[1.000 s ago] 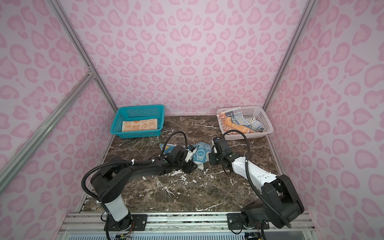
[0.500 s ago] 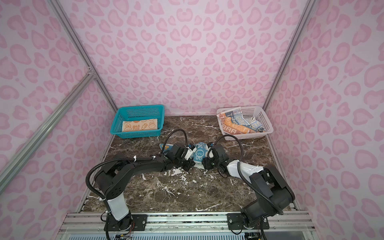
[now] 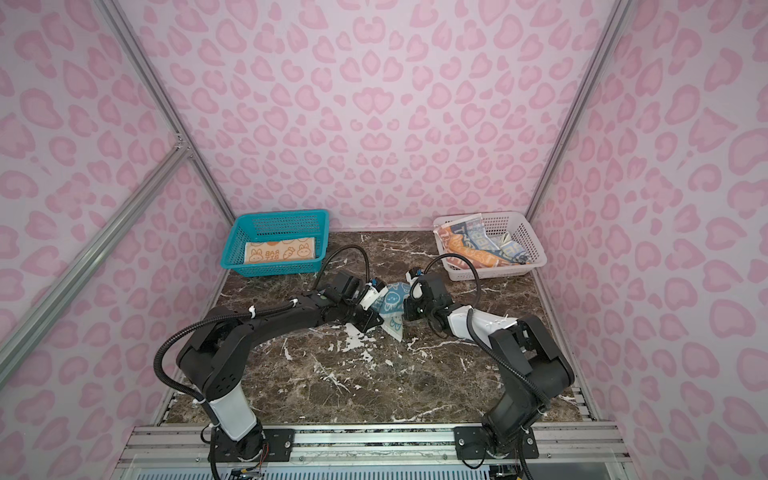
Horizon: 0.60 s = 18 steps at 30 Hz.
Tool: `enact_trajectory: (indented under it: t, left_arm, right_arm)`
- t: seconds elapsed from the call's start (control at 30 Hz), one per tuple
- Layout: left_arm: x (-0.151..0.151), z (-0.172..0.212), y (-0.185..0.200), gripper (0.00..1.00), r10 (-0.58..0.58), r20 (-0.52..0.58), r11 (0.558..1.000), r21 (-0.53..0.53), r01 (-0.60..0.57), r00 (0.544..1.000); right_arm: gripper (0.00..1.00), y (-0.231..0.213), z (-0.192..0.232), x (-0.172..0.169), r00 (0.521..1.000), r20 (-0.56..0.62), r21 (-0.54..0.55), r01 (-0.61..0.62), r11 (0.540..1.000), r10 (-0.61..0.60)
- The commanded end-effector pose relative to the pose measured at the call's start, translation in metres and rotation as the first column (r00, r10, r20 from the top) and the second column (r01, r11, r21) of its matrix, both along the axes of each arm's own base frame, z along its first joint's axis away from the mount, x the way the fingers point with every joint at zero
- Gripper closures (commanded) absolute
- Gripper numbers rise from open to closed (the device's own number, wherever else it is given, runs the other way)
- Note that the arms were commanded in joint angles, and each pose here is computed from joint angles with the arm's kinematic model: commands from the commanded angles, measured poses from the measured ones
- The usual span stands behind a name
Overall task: Fold and stack the towels
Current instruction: 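Grasp the blue towel's edges with both grippers and lift them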
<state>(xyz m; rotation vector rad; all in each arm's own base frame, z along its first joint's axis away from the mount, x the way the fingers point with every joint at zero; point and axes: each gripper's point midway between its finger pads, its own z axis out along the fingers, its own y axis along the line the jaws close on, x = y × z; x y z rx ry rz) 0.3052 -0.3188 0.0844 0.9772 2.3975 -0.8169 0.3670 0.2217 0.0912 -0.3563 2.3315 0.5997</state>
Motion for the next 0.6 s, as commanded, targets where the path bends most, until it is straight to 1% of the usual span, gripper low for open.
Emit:
enact_trajectory:
  t: [0.0,0.07,0.17,0.23,0.3,0.43,0.5,0.57]
  left_arm:
    - [-0.007,0.014,0.016,0.94,-0.069,0.016,0.995,0.068,0.068,0.997]
    - [-0.008,0.022,0.026,0.92,-0.090,0.036,0.989,0.121,0.085,0.995]
    - [-0.012,0.040,0.042,0.90,-0.125,0.066,0.975,0.193,0.110,0.990]
    - [-0.016,0.050,0.049,0.89,-0.141,0.090,0.969,0.216,0.119,0.986]
    - [-0.020,0.054,0.056,0.87,-0.148,0.106,0.965,0.232,0.120,0.983]
    - [-0.024,0.033,0.068,0.85,-0.111,0.090,0.958,0.275,0.082,0.990]
    - [-0.021,0.018,0.068,0.84,-0.060,0.084,0.963,0.266,0.035,0.995]
    - [-0.017,0.006,0.062,0.82,-0.003,0.067,0.975,0.221,-0.012,0.998]
  right_arm:
    - [1.00,0.009,0.020,-0.017,0.995,-0.025,0.020,-0.097,0.995,0.097]
    - [1.00,0.013,0.032,-0.030,0.987,-0.055,0.034,-0.151,0.988,0.153]
    - [1.00,0.022,0.046,-0.057,0.959,-0.128,0.071,-0.246,0.967,0.253]
    - [1.00,0.026,0.050,-0.075,0.940,-0.162,0.059,-0.296,0.953,0.302]
    - [1.00,0.029,0.050,-0.087,0.930,-0.181,0.037,-0.320,0.947,0.321]
    - [1.00,0.020,0.036,-0.091,0.939,-0.223,-0.007,-0.272,0.962,0.263]
    - [1.00,0.015,0.025,-0.089,0.946,-0.236,-0.027,-0.236,0.971,0.223]
    - [1.00,0.011,0.017,-0.082,0.955,-0.240,-0.052,-0.193,0.980,0.175]
